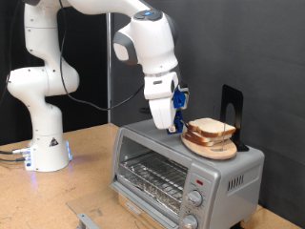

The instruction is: Make a piece of toast with the oven

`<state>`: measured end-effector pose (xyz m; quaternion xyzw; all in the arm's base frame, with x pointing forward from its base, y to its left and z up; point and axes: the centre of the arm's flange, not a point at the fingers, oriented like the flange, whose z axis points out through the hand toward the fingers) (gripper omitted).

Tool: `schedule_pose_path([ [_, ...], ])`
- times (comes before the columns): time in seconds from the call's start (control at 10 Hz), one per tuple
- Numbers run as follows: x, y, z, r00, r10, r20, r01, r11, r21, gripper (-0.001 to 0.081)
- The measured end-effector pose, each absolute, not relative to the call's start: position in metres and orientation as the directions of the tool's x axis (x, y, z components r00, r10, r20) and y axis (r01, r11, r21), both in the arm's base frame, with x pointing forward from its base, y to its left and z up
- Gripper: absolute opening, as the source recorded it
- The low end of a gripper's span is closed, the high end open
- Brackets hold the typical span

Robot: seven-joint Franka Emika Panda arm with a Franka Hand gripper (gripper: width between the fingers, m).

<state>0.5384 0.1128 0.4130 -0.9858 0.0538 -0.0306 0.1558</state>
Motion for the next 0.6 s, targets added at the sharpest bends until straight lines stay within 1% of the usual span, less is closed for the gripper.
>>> schedule_pose_path([
  [0.6, 0.5354, 0.1118, 0.4128, 0.989, -0.14, 0.048, -0.118, -0.942, -0.313, 0.0403],
])
